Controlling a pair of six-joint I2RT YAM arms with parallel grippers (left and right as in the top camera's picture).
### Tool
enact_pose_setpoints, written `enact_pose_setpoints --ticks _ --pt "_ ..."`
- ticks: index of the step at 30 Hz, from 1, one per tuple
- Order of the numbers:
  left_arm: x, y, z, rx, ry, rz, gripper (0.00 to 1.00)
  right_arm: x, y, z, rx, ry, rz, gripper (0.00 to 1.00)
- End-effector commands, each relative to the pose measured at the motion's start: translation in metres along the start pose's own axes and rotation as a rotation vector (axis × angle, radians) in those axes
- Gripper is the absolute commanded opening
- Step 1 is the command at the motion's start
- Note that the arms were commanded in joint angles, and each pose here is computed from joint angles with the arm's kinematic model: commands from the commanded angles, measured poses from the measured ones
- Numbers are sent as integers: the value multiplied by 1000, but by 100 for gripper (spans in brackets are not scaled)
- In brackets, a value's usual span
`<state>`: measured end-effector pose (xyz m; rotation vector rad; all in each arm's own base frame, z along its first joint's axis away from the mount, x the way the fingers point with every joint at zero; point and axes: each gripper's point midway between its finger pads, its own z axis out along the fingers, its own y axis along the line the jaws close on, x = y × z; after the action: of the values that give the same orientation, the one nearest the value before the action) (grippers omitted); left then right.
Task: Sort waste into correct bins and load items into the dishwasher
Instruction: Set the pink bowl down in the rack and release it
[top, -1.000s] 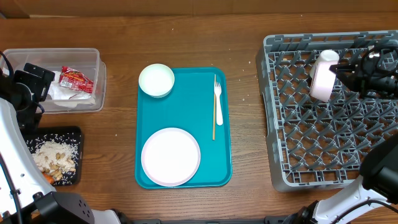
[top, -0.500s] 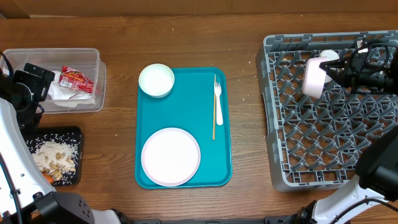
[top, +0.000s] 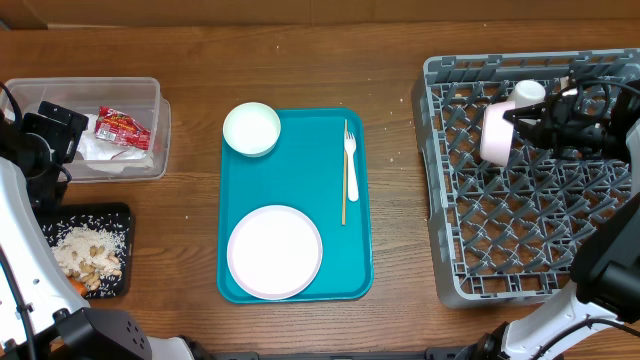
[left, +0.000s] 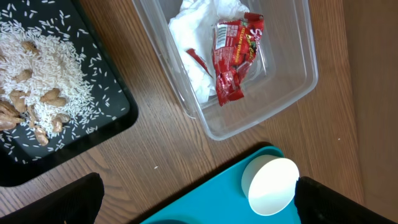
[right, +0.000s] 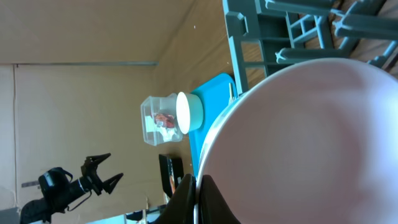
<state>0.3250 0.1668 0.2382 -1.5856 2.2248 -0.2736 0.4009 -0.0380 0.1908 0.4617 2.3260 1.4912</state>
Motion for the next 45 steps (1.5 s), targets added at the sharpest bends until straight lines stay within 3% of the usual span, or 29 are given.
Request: enact_pose_setpoints --ticks 1,9,12,15,29,37,42,45 --pt "-1 -3 -4 14 -8 27 100 -4 -4 -10 -12 -34 44 4" --pt "-1 -3 -4 13 -8 27 100 -13 -9 -33 -41 -97 65 4" --pt "-1 -3 -4 13 -8 27 100 -16 -14 -41 -18 -118 77 13" --pt "-1 -3 -4 14 -8 27 100 -20 -26 -46 95 -128 115 18" --pt "-1 -3 -4 13 -8 27 100 -43 -30 -136 706 -386 280 14" --pt "-1 -3 -4 13 -8 27 100 -27 -1 -125 724 -323 217 15" --pt "-1 -3 -4 14 -8 27 100 -10 54 -53 641 -170 -33 31" --pt "-1 -3 -4 14 -8 27 100 10 97 21 570 -47 -253 59"
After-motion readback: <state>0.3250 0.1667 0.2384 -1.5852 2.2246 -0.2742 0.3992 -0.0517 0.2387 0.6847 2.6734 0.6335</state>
